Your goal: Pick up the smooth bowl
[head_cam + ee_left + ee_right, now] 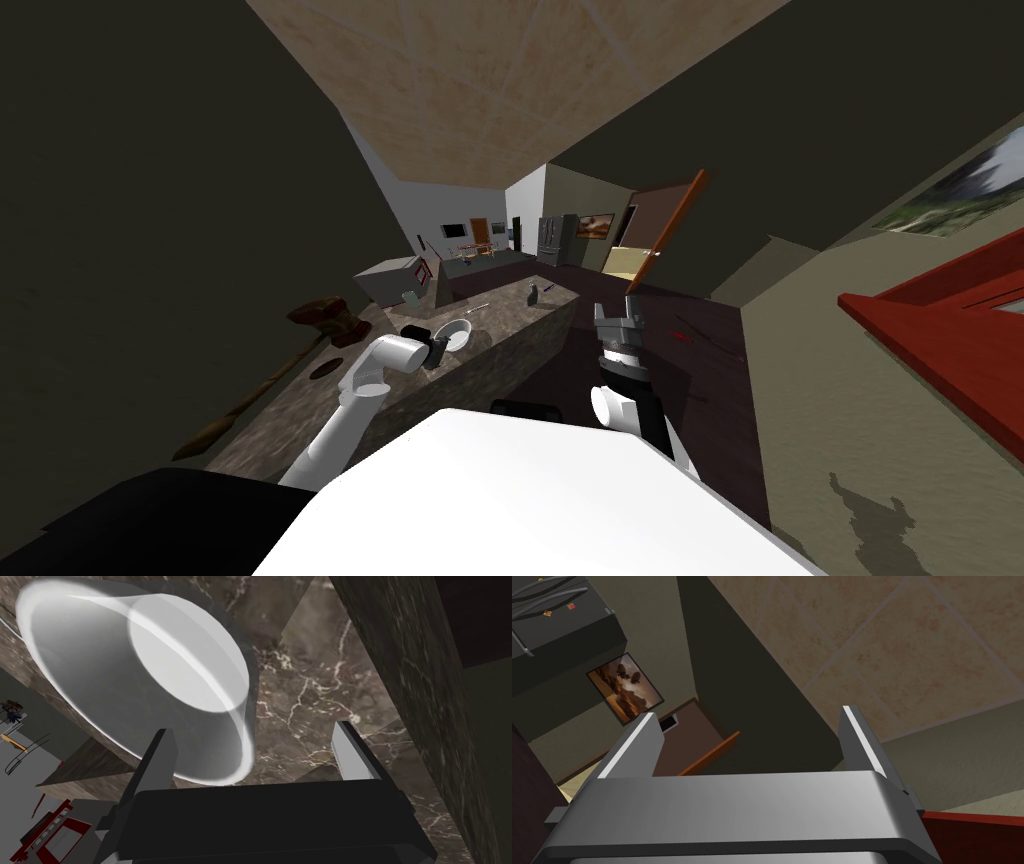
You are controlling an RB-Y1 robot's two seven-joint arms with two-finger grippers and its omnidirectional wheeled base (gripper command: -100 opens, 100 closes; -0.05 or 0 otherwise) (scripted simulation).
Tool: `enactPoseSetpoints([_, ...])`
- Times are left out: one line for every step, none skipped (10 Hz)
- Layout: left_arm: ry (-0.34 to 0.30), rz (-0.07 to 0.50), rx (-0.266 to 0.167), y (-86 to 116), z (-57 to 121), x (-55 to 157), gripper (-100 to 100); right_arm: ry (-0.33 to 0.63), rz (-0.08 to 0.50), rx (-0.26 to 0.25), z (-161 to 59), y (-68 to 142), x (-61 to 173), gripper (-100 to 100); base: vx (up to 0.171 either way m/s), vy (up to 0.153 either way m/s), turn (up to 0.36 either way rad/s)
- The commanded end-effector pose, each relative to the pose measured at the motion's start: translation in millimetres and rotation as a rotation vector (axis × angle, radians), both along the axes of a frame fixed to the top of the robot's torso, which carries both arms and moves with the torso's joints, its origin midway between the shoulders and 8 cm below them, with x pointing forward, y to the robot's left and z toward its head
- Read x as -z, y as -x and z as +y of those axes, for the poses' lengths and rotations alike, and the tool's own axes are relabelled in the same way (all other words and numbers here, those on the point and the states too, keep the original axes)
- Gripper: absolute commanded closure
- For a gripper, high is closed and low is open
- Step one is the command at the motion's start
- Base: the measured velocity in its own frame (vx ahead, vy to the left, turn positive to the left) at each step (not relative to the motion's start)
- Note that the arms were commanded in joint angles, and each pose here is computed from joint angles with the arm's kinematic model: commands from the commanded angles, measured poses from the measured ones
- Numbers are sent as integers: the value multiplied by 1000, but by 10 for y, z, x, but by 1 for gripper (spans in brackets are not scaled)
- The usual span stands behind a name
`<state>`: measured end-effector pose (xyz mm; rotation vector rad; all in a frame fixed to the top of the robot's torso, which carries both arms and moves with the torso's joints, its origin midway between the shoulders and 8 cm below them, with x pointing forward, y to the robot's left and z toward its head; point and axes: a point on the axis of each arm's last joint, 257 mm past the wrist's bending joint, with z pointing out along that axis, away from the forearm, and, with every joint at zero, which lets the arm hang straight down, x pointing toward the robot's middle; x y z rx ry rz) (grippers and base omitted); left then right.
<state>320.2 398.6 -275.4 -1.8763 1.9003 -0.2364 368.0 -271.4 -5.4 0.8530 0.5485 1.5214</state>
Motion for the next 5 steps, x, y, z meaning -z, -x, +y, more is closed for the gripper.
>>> enactPoseSetpoints([-1, -1, -2, -58, 67, 37, -100, 0, 0, 0, 0, 0, 0, 0, -15, -12, -14])
enactPoseSetpoints([-1, -2, -3, -86, 100, 56, -100, 0, 0, 0, 0, 0, 0, 0, -26, -31, -17])
enactPoseSetpoints([-1, -2, -4, -114, 133, 75, -100, 0, 0, 0, 0, 0, 0, 0, -23, -39, -11])
enactPoseSetpoints([-2, -2, -5, -141, 167, 94, -100, 0, 0, 0, 0, 0, 0, 0, -26, -34, -8])
enactPoseSetpoints([-2, -3, -6, -168, 200, 113, -100, 0, 0, 0, 0, 0, 0, 0, -20, -27, -9])
